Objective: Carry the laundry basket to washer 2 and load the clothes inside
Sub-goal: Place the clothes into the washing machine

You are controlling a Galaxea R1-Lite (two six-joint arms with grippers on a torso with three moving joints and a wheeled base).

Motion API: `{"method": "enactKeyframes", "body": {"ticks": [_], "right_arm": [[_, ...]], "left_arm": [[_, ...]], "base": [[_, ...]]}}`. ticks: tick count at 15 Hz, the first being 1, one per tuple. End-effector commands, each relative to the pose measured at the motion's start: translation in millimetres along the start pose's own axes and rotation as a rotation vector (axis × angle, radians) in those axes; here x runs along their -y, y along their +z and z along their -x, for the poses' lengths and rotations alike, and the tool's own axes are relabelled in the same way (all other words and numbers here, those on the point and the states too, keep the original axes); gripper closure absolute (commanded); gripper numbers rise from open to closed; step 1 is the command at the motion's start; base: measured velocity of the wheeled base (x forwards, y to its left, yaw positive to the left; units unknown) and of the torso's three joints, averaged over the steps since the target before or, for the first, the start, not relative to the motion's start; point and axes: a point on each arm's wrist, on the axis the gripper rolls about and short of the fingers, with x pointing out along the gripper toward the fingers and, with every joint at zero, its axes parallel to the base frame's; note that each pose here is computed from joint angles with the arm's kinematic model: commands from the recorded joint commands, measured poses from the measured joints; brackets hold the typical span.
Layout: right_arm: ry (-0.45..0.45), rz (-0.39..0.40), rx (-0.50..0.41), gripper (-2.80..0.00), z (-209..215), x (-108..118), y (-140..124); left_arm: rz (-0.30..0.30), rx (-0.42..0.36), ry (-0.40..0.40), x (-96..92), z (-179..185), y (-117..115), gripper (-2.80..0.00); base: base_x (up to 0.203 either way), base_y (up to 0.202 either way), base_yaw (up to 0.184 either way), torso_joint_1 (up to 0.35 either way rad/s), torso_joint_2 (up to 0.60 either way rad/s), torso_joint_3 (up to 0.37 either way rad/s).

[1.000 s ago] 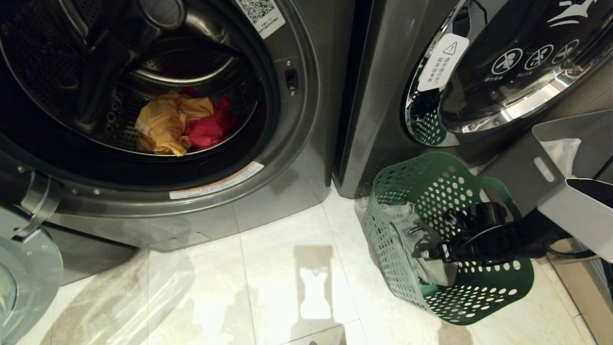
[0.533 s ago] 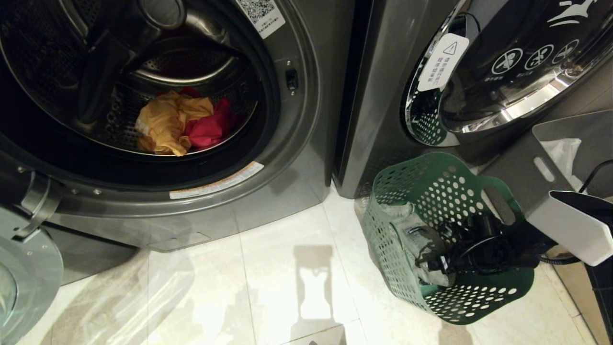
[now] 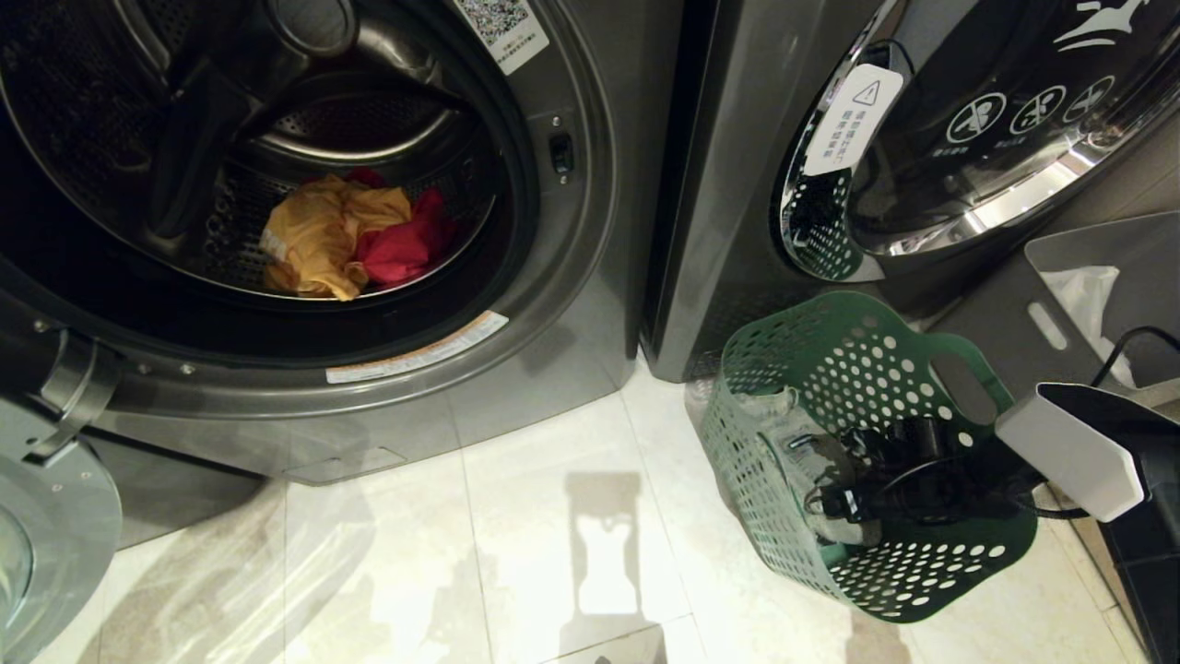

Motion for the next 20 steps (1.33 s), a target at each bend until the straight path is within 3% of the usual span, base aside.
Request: {"method": "enactKeyframes", "body": {"ticks": [1, 4, 10, 20], "right_arm": [[0.023, -0.001, 0.032, -2.8, 1, 1, 6], [0.171, -0.019, 0.082, -2.8, 12, -1, 14], [0.253, -0.019, 0.088, -2.8, 14, -8, 13], [0.264, 0.007, 0.078, -2.8, -27, -11, -3]], "left_arm": [[0.0, -0.039, 0.002, -0.3, -2, -11, 0.0], [0.0, -0.039, 0.002, -0.3, -2, -11, 0.0], [0.0, -0.039, 0.002, -0.3, -2, -11, 0.0], [0.0, -0.039, 0.002, -0.3, -2, -11, 0.0]], "base": [[0.0, 0.0, 0.0, 0.0, 0.0, 0.0], [0.0, 0.0, 0.0, 0.0, 0.0, 0.0], [0.0, 0.0, 0.0, 0.0, 0.0, 0.0], [0.0, 0.0, 0.0, 0.0, 0.0, 0.0]]}}
